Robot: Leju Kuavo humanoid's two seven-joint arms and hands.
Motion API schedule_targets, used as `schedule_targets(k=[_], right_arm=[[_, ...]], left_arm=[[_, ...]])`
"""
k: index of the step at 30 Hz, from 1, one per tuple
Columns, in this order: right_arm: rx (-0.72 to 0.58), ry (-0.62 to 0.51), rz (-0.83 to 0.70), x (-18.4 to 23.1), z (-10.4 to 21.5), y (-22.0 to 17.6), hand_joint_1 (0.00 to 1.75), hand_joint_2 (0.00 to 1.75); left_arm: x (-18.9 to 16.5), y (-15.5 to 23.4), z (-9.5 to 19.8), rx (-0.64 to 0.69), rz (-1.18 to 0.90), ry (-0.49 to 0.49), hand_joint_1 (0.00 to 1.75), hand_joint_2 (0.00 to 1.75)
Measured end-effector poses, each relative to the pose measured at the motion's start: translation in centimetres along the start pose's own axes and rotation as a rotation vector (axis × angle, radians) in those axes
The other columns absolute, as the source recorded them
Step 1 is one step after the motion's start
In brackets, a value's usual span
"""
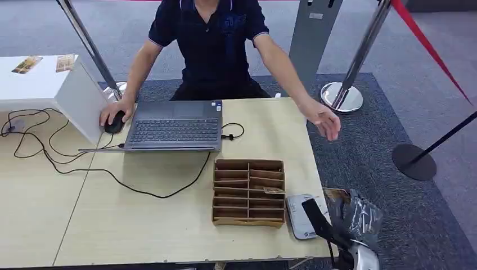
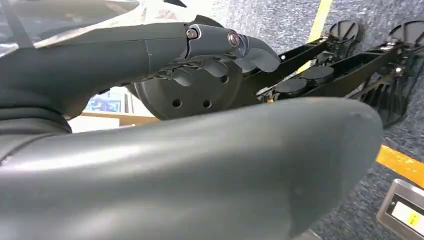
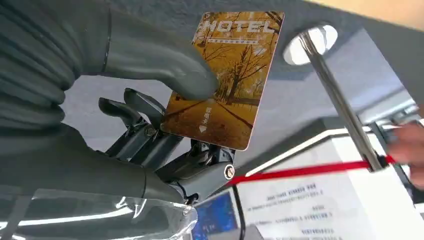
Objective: Pass the card to the sensor for recognition and then transmit it.
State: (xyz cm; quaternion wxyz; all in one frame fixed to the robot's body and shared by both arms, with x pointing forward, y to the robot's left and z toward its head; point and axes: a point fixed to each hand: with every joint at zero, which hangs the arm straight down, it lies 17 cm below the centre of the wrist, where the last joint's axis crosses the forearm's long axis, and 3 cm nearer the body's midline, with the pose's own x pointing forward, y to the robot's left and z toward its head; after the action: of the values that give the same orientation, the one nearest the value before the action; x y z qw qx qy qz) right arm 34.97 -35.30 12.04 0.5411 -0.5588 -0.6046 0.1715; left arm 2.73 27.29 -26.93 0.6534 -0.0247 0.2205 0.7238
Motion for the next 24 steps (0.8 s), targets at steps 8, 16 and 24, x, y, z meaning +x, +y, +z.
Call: schedule_targets(k=[8, 16, 24], right_arm=[[-0.141, -0.012, -0.041, 2.7, -3.2, -4.9, 1.75, 1.75], [-0.165, -0.074, -0.121, 6.7, -4.1, -5.9, 1.75, 1.75], [-0.142, -0.166, -0.206, 11.0, -4.1, -5.0, 1.75, 1.75]], left_arm=[[0.6, 0.0, 0.1, 0.0, 0.001, -0.016, 0.0, 0.0], [0.8, 0.0, 0.2, 0.0, 0.001, -0.027, 0.0, 0.0], [1.3, 0.0, 0.3, 0.001, 0.001, -0.045, 0.0, 0.0]])
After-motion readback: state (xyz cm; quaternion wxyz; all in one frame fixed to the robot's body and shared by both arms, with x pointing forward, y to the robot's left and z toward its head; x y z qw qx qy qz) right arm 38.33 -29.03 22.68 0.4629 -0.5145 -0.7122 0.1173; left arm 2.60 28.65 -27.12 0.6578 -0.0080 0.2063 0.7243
